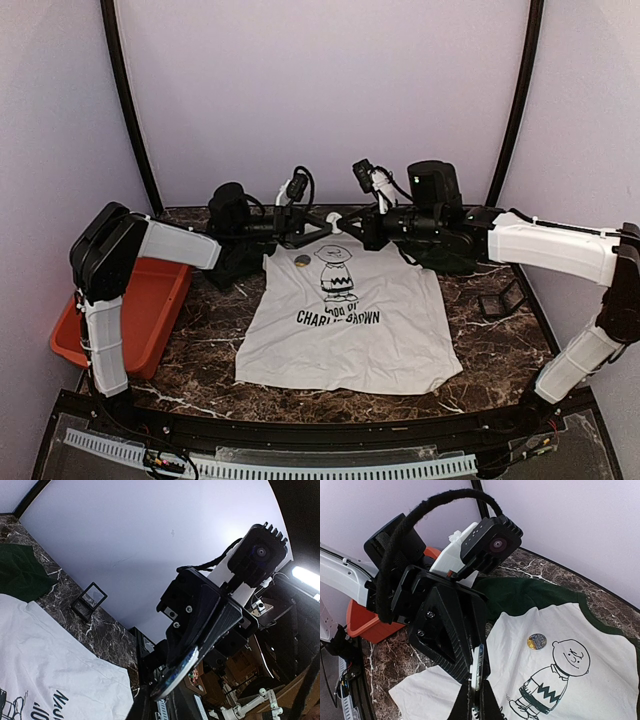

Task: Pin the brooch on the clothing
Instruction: Open the brooch at the center of the board.

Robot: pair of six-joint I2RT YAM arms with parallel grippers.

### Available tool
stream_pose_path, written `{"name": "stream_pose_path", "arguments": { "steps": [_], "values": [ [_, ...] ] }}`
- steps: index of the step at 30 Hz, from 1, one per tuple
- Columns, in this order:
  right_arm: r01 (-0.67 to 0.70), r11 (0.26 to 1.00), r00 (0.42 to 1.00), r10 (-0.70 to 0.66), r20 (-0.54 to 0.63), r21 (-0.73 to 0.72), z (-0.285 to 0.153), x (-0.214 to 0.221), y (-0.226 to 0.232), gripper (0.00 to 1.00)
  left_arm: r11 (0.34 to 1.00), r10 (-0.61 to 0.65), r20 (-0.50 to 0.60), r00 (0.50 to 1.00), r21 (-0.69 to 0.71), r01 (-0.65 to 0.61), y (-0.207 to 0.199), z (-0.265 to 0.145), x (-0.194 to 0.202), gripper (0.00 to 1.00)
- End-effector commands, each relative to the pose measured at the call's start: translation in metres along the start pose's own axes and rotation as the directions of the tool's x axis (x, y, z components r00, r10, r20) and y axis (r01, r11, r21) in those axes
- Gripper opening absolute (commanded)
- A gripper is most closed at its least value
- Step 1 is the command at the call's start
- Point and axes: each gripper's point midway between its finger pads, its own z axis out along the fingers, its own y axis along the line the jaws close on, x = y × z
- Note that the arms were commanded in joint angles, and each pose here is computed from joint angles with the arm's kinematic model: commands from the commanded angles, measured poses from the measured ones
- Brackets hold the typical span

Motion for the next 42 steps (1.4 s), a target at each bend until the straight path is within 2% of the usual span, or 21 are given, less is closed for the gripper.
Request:
{"name": "stream_pose_path", "arguments": {
  "steps": [1,5,8,10,24,26,30,42],
  "values": [
    [0.044,0.998,0.998,-0.042,0.037,-0.047,0.009,-0.012,0.015,0.00,0.998,0.015,-0.028,0.999,0.058,-0.014,-0.019,0.012,0.001,0.06],
    [0.037,0.998,0.999,-0.036,0.019,-0.045,0.014,-0.005,0.014,0.00,0.996,0.031,-0.038,0.999,0.082,-0.028,-0.026,0.016,0.001,0.12],
    [0.034,0.999,0.999,-0.034,0.014,-0.015,0.016,-0.003,0.008,0.00,0.993,0.035,-0.033,0.999,0.111,-0.031,-0.035,0.015,-0.001,0.25],
    [0.039,0.999,0.999,-0.039,0.017,-0.001,0.014,-0.004,0.006,0.00,0.990,0.045,-0.031,0.999,0.136,-0.041,-0.043,0.014,-0.001,0.30],
    [0.010,1.000,0.999,-0.011,0.041,0.013,0.003,-0.004,0.000,0.00,0.976,0.065,0.069,0.995,0.201,-0.078,-0.064,-0.010,-0.014,0.31],
    [-0.011,1.000,0.999,0.011,0.048,0.000,0.001,-0.005,-0.002,0.00,0.975,0.070,0.078,0.994,0.207,-0.085,-0.066,-0.010,-0.016,0.33],
    [-0.017,1.000,0.998,0.019,0.067,-0.025,-0.004,-0.009,0.001,0.00,0.973,0.076,0.085,0.993,0.212,-0.093,-0.069,-0.011,-0.018,0.44],
    [-0.013,0.999,0.996,0.017,0.089,-0.046,-0.013,-0.017,0.008,0.00,0.985,0.039,0.112,0.993,0.162,-0.057,-0.048,-0.019,-0.020,0.40]
  ]
}}
